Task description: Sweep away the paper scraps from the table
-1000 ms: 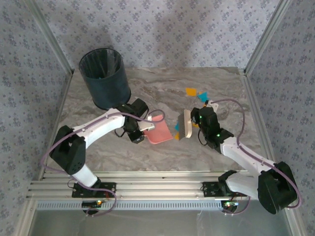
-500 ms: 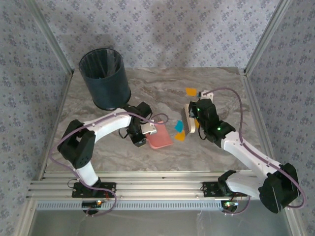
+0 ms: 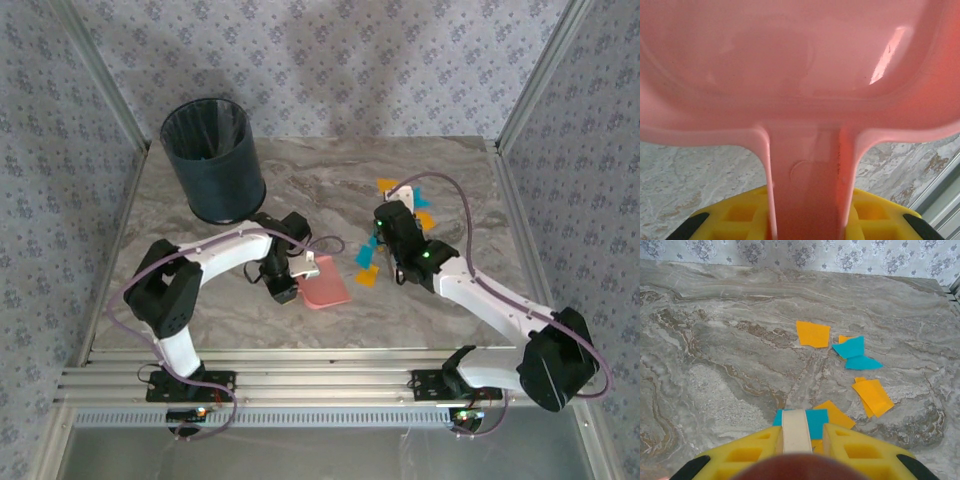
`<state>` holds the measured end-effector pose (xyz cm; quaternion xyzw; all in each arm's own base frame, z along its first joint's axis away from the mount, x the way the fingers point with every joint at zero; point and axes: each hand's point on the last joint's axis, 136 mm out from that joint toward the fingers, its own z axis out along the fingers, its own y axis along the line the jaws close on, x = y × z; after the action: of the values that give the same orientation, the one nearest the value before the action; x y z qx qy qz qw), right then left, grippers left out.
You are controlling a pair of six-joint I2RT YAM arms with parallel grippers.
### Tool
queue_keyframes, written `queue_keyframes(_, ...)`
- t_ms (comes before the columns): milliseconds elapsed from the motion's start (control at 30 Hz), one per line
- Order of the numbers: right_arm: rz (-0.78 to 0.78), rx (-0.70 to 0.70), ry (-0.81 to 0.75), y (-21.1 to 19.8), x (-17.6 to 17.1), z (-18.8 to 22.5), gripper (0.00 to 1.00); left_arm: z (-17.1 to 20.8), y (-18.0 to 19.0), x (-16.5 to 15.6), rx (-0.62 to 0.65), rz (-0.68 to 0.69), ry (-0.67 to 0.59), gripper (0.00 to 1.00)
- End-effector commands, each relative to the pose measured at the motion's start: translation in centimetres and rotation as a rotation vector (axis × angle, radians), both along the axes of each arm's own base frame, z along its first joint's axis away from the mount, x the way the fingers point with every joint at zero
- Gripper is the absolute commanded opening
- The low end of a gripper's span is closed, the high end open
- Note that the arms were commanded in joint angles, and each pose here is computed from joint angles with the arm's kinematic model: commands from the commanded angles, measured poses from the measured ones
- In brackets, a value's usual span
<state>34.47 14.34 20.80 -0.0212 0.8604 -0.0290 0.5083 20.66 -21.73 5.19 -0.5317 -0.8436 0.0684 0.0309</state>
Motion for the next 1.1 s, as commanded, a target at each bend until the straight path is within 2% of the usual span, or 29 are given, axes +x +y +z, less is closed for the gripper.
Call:
queue_keyframes(0,-0.021,-0.010,-0.046,0.0,0.4,0.4,0.00,0.3,-0.3,-0.1,0.014,-0.011,0.002,0.00)
queue_keyframes(400,0.031,-0.033,-0.018,1.9,0.6,-2.3,0.00,0.2,-0.3,0.5,0.048,0.010,-0.005,0.00)
queue_keyframes(1067,0.294,0.164,0.022,8.1,-0.4,-2.9,0.00,-0.3,-0.4,-0.2,0.062,0.028,0.053,0.00)
